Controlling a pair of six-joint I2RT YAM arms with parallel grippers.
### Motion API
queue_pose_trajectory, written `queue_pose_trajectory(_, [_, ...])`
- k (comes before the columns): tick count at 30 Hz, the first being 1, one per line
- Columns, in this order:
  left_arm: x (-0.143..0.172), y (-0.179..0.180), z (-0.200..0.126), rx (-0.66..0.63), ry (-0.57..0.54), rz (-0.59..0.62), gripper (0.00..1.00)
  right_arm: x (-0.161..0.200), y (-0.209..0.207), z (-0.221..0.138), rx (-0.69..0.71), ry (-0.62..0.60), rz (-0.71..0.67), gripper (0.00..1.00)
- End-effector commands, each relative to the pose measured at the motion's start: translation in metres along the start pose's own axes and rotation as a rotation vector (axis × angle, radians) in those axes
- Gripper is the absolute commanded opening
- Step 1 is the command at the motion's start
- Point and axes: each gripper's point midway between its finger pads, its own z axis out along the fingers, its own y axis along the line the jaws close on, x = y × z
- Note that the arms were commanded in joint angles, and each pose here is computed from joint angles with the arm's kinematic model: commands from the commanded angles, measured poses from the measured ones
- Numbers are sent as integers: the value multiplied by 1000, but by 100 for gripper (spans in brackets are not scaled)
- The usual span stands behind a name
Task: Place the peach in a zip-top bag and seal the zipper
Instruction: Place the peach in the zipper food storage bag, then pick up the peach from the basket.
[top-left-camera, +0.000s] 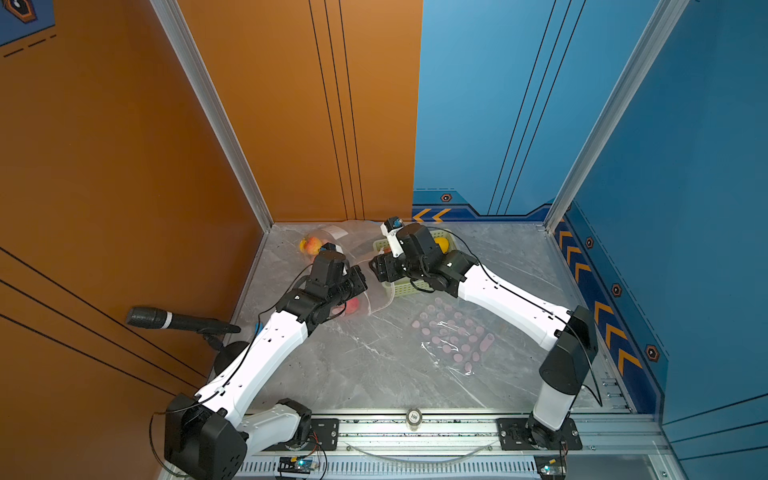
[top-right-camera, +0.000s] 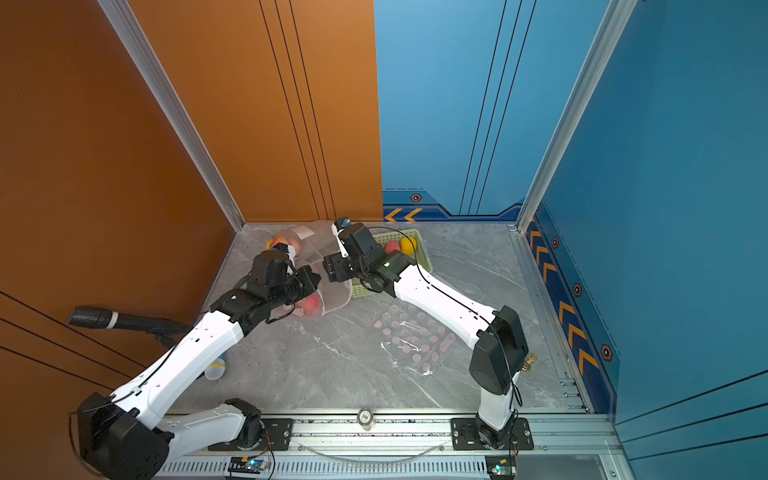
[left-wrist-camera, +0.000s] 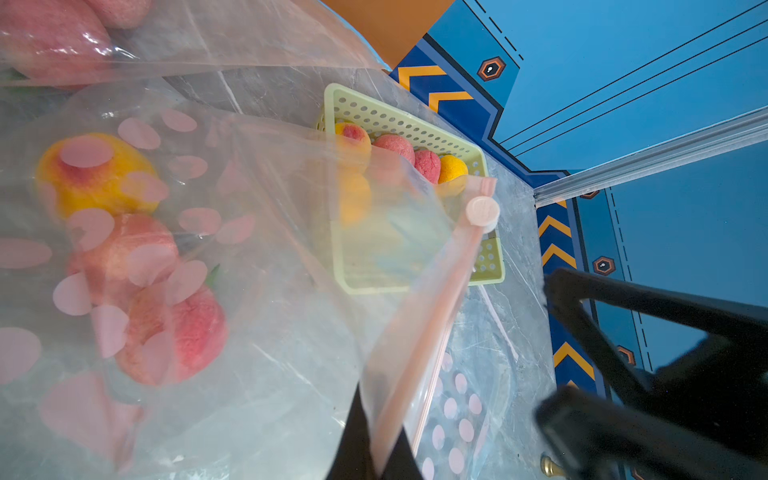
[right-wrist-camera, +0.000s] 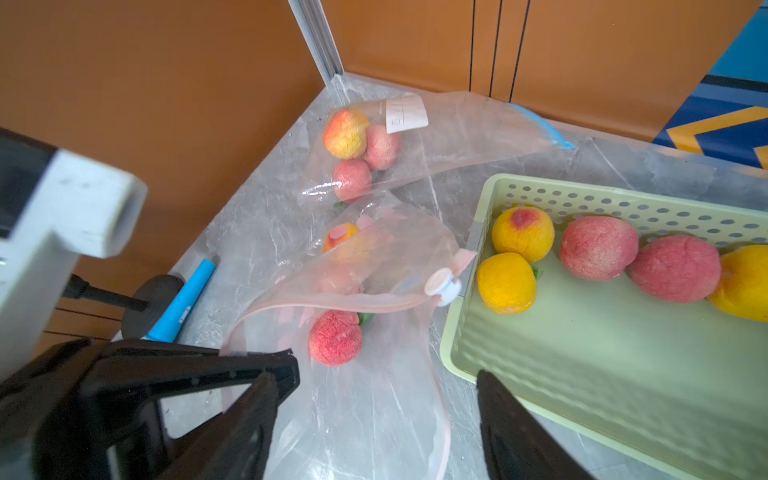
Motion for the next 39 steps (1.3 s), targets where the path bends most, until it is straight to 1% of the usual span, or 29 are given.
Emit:
queue_pose_trajectory(1, [-9, -9, -10, 22, -40, 3, 0, -15, -27, -14, 79, -63, 48, 73])
queue_pose_trajectory(3, [-9, -7, -10, 13, -41, 6, 0, -17, -45, -16, 116, -69, 93, 72])
queue_pose_trajectory(5, [-9, -4, -10, 5, -45, 5, 0, -15, -64, -12, 152, -51, 148, 72])
queue_pose_trajectory(7, [-9, -3, -11, 3, -47, 6, 0, -7, -72, -4, 161, -9, 180, 71])
queue_pose_trajectory(8, [-8, -3, -11, 1, -46, 5, 0, -6, -93, 0, 199, 11, 205, 71])
queue_pose_trajectory(11, [-8, -3, -11, 2, -45, 5, 0, 11, -110, 22, 233, 101, 210, 72])
queue_pose_trajectory(17, [-8, -4, -12, 8, -41, 5, 0, 31, -124, 68, 211, 204, 223, 75])
queue_pose_trajectory(20, [-7, -3, -11, 6, -38, 5, 0, 48, -130, 94, 205, 255, 218, 76])
queue_pose_trajectory(24, [-6, -3, -10, 6, -35, 5, 0, 57, -132, 116, 195, 270, 208, 79])
queue_pose_trajectory(32, [-3, -2, -7, 9, -25, 2, 0, 68, -138, 147, 192, 288, 208, 81])
queue_pose_trajectory(39, [-2, -5, -5, 19, -14, 1, 0, 77, -137, 168, 175, 310, 221, 77])
